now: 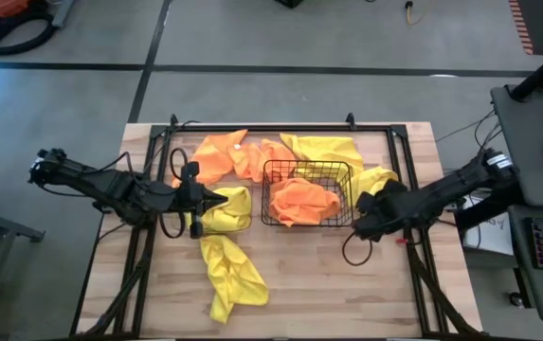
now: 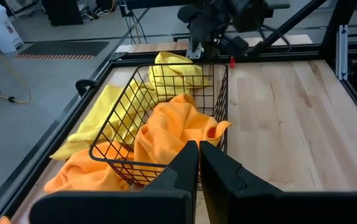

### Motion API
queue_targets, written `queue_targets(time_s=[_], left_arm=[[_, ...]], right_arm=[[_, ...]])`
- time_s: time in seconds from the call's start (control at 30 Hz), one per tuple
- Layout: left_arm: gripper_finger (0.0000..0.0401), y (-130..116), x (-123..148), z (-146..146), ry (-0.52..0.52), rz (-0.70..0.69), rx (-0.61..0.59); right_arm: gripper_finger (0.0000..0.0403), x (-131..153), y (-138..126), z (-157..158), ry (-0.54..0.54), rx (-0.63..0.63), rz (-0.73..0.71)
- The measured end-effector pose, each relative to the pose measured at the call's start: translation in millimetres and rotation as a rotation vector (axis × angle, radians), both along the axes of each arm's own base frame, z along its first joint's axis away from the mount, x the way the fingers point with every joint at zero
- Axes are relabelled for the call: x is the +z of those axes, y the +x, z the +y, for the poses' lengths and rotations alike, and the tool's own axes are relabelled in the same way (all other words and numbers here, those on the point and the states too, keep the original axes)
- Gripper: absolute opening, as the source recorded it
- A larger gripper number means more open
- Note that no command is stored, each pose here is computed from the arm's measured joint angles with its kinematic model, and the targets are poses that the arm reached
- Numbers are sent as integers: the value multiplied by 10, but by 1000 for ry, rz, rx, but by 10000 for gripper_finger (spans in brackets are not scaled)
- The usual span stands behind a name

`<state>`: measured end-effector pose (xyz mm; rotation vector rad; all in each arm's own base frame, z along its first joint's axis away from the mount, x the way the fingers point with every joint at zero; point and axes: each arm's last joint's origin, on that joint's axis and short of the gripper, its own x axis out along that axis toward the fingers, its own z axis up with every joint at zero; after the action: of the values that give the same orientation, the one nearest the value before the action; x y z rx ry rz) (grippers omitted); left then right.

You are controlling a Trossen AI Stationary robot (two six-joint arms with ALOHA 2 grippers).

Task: Sort microfiber towel by color & place in baskets
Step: Put the yellow towel into the transparent bin

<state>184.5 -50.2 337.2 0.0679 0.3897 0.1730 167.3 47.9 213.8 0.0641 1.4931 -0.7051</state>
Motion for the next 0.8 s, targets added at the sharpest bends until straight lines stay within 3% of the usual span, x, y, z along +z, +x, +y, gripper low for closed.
queue_targets(time_s=[0.2, 0.43, 0.8], left_arm=[[0, -7, -12, 2, 0, 12, 1], [0, -12, -25, 4, 8, 27, -1], [0, -12, -27, 4, 8, 28, -2]], right_arm=[[224, 7, 13, -44, -61, 9, -35], [224, 4, -119, -98, -37, -5, -104], [224, -240, -243, -222, 6, -28, -145]])
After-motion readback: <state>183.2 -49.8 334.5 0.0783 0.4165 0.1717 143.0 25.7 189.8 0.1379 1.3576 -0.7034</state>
